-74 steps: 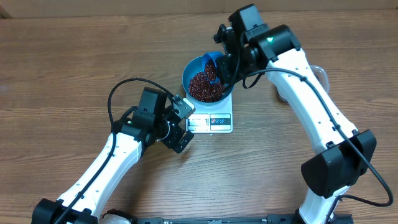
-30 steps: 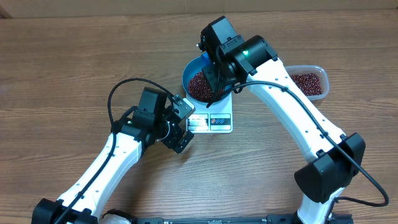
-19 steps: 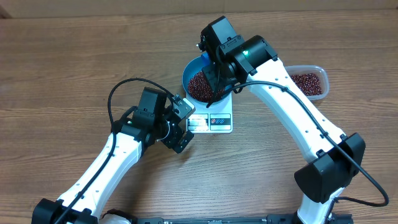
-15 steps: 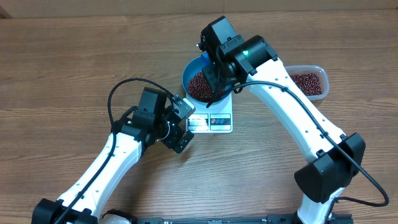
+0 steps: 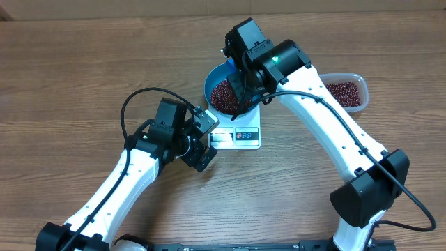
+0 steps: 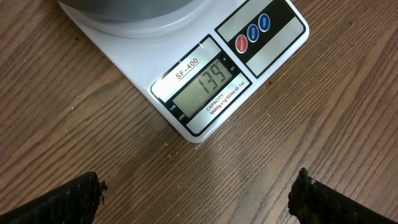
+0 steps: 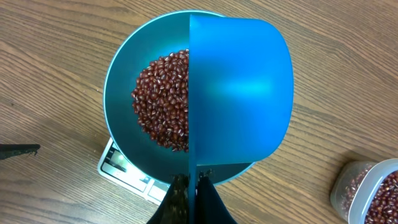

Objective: Scoop item into bowl and weigh 150g on scale
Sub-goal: 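Tip the scoop slowly to trickle beans into the teal bowl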

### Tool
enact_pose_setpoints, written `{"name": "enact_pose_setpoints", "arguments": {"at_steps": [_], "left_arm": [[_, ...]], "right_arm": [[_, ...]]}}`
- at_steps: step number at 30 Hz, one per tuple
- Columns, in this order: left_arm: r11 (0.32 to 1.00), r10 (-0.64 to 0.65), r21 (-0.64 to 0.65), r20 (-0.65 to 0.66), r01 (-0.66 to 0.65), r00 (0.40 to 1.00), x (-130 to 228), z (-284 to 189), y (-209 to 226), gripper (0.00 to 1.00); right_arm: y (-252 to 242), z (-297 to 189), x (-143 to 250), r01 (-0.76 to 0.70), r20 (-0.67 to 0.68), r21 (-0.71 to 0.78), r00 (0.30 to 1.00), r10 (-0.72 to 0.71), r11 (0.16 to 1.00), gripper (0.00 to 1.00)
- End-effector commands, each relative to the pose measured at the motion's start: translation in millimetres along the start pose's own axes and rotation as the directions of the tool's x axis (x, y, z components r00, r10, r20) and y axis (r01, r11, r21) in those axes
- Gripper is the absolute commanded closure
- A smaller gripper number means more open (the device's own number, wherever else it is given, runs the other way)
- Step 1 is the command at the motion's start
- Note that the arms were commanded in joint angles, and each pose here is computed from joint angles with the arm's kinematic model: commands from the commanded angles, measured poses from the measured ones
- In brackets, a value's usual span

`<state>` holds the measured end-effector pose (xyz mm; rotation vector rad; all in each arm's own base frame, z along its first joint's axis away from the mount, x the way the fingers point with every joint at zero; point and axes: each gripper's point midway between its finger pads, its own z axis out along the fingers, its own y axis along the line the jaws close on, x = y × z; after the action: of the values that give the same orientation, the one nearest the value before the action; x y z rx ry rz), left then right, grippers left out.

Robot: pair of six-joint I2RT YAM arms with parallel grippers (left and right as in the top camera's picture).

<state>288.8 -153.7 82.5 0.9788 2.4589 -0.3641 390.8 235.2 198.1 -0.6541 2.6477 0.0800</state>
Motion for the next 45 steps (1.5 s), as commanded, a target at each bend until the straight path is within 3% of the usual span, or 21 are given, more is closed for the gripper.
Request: {"name": "enact_pose_setpoints", "arguments": {"at_steps": [1, 45], "left_arm": [[1.000, 0.012, 0.014, -0.004, -0.012, 1.000, 1.5, 2.6, -3.7, 0.01], [1.000, 0.011, 0.014, -0.004, -0.011, 1.000, 1.5, 2.6, -3.8, 0.00]], "right_arm": [[-2.2, -18.3, -10.7, -0.005, 0.057, 0.013, 0.998, 0.004, 1.000, 0.96], [-2.2, -18.3, -10.7, 0.007, 0.057, 0.014, 0.998, -0.007, 1.000, 0.96]]}}
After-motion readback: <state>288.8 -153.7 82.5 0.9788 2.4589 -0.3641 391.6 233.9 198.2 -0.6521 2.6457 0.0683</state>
